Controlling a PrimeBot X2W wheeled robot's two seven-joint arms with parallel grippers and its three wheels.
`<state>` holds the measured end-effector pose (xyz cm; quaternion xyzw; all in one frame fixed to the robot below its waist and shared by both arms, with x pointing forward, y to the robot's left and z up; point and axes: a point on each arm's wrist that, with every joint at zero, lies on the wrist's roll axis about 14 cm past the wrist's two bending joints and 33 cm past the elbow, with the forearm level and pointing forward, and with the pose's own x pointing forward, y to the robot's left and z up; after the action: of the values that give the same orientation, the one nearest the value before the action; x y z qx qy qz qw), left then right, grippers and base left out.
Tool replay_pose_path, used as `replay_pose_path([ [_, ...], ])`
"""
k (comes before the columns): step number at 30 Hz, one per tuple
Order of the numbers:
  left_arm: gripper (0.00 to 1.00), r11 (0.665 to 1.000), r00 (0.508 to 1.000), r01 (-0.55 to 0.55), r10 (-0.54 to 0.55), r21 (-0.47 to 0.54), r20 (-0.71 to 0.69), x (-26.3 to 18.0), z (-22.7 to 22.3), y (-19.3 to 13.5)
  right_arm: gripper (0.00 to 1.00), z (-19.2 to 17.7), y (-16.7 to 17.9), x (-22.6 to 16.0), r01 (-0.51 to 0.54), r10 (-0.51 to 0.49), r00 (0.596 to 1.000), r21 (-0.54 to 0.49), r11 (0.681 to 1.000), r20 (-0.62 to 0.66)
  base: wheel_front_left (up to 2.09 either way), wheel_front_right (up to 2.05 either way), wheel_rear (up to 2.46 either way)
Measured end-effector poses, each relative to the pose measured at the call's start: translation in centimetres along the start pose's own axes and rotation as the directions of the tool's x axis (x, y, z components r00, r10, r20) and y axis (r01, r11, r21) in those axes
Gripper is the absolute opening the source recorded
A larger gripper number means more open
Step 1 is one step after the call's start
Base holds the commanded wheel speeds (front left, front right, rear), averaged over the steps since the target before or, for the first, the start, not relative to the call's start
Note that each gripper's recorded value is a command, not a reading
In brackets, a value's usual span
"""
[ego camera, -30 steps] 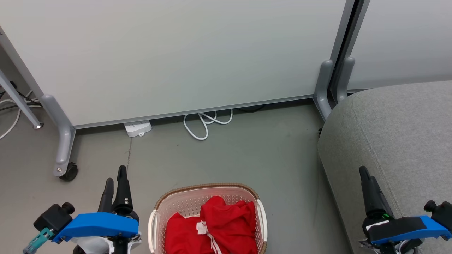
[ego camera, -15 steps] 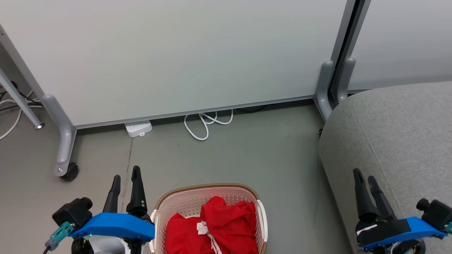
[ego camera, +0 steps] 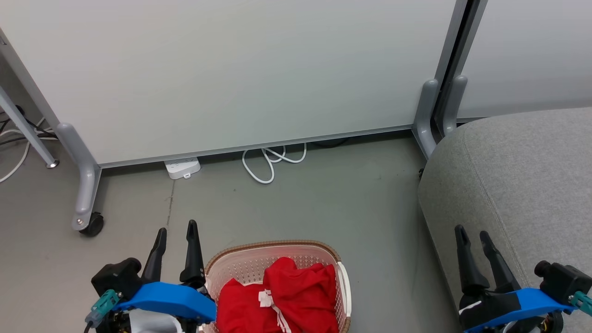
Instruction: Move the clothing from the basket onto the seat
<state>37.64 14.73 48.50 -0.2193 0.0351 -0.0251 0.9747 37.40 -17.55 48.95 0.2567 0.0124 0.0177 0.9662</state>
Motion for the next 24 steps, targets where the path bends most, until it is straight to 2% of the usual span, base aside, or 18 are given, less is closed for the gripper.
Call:
replay_pose_path([
  [12, 1.0, 0.992, 0.999, 0.034, -0.034, 0.119, -0.001, -0.1, -0.5, -0.7, 1.0, -0.2, 0.4, -0.1, -0.023, 0.023, 1.0, -0.12, 0.993, 0.001, 0.0, 0.0, 0.0],
  [24, 1.0, 0.974, 0.997, 0.07, -0.071, 0.216, -0.004, -0.2, -0.9, -1.4, 1.0, -0.5, 0.8, -0.2, -0.048, 0.048, 0.999, -0.23, 0.972, -0.003, 0.0, 0.0, 0.0],
])
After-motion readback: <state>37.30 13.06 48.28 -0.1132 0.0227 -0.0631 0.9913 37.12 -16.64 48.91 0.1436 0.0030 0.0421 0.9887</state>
